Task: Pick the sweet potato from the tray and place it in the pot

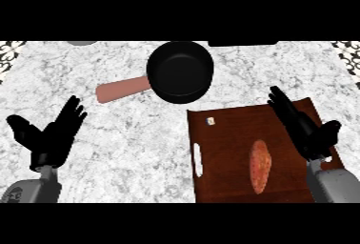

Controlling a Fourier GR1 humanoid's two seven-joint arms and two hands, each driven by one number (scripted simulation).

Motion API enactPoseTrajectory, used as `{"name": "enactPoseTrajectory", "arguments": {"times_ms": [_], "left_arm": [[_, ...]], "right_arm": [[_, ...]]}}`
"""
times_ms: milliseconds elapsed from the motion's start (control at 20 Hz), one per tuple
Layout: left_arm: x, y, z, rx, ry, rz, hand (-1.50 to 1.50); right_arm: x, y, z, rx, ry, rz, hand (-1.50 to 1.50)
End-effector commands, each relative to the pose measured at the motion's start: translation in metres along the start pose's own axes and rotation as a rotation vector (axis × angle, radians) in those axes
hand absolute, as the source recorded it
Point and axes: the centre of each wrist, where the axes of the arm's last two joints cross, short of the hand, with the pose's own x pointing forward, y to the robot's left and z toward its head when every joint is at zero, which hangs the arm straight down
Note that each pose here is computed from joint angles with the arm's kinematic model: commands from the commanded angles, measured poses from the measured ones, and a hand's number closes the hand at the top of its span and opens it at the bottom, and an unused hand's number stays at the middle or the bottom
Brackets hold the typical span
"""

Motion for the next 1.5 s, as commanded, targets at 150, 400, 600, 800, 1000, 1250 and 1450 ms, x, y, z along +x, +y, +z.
{"name": "enactPoseTrajectory", "arguments": {"times_ms": [150, 400, 600, 800, 1000, 1250, 1450], "left_arm": [[-0.002, -0.039, -0.005, -0.164, -0.019, -0.19, 0.0], [-0.032, -0.024, 0.013, -0.218, 0.073, -0.196, 0.0], [-0.034, -0.027, 0.017, -0.248, 0.062, -0.215, 0.0], [-0.034, -0.032, 0.019, -0.273, 0.044, -0.222, 0.0], [-0.056, -0.044, 0.018, -0.293, 0.038, -0.238, 0.0], [-0.034, -0.056, 0.017, -0.302, 0.027, -0.233, 0.0], [-0.039, -0.048, 0.015, -0.316, 0.029, -0.252, 0.0]], "right_arm": [[0.003, 0.035, 0.024, -0.071, 0.099, 0.029, 1.5], [0.011, -0.016, 0.038, -0.559, -0.104, 0.424, -1.5], [0.014, 0.055, 0.055, -0.701, -0.361, 0.243, -1.5], [0.045, 0.07, 0.115, -0.687, -0.403, 0.283, -1.5], [0.063, 0.063, 0.129, -0.562, -0.116, 0.329, -1.5], [0.106, 0.07, 0.131, -0.541, 0.065, 0.276, -1.5], [0.113, 0.07, 0.095, -0.507, 0.167, 0.19, -1.5]]}}
